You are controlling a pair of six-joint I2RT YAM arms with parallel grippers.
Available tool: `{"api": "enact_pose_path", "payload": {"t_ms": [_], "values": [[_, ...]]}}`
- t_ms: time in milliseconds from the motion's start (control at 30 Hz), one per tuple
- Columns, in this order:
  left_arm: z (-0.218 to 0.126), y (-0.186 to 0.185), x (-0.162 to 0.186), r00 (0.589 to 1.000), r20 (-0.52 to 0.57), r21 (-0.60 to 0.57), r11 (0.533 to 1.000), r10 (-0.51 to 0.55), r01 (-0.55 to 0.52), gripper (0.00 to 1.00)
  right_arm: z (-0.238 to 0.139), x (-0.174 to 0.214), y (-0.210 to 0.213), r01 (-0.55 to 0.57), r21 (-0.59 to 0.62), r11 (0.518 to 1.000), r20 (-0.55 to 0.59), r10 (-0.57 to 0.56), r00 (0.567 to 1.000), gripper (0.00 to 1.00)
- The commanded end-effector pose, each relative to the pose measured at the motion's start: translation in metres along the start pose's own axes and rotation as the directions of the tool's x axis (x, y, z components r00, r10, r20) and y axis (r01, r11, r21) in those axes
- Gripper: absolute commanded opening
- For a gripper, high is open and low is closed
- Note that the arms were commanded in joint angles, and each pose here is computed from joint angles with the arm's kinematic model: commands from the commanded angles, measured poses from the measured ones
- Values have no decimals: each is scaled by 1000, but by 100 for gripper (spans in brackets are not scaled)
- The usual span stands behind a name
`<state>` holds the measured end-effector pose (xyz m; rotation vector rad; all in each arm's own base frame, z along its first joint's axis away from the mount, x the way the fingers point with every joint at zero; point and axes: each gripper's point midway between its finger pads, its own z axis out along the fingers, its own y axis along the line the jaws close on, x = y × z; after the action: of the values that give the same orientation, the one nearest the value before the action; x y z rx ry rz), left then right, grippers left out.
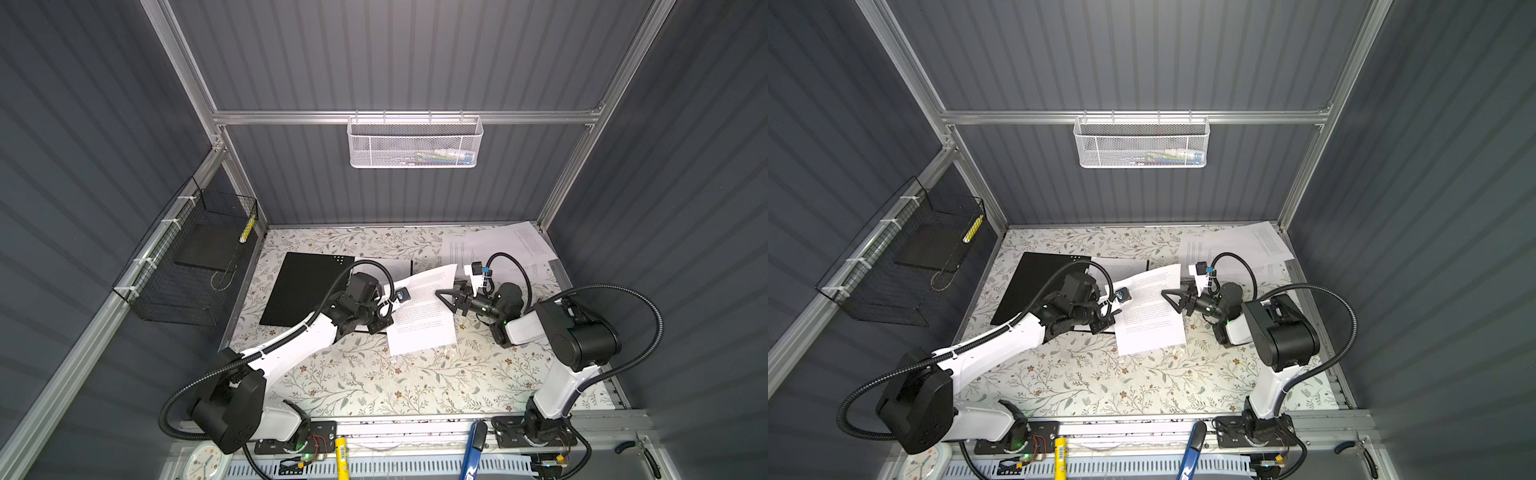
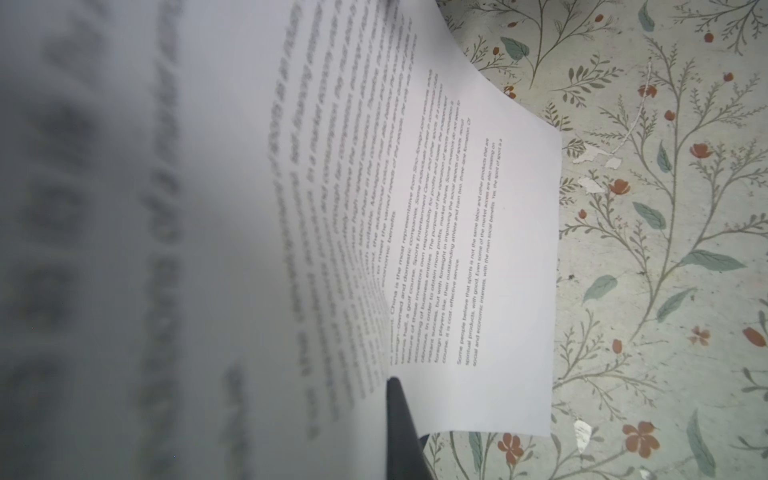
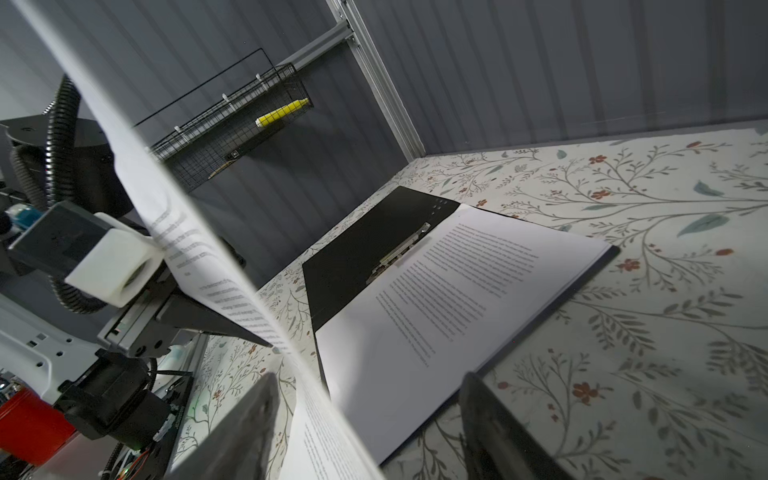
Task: Put the files into the folder
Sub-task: 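Carry the held sheet with both grippers over the black folder, then lower the sheet onto the folder's clip side with both grippers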
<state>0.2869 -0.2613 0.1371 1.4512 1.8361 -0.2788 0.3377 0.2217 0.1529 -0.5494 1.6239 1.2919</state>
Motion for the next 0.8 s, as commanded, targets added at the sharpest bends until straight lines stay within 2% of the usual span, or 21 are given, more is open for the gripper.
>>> {"api": "enact_pose_path", "payload": {"t_ms": [0, 267, 500, 633, 700, 767], "values": [[-6, 8, -3, 999, 35, -20, 1000, 6, -5, 0, -1, -3, 18, 48, -68, 997, 1, -48, 999, 50], [-5, 21, 0, 997, 49, 6, 998, -62, 61, 0, 0, -6, 25, 34, -99, 995, -5, -35, 999, 16], [-6, 25, -2, 994, 70, 10, 996, -88, 88, 0, 0, -4, 27, 21, -104, 994, -14, -22, 1000, 1], [-9, 29, -9, 991, 84, 5, 994, -108, 108, 0, 2, -8, 31, 15, -109, 994, -12, -17, 1000, 0], [-13, 42, -9, 986, 72, -52, 986, -153, 157, 31, 5, -14, 37, 21, -99, 995, 2, -21, 1000, 0], [-18, 56, -5, 978, 62, -139, 969, -198, 205, 41, 13, -20, 36, -23, -58, 998, 4, 23, 1000, 0]]}}
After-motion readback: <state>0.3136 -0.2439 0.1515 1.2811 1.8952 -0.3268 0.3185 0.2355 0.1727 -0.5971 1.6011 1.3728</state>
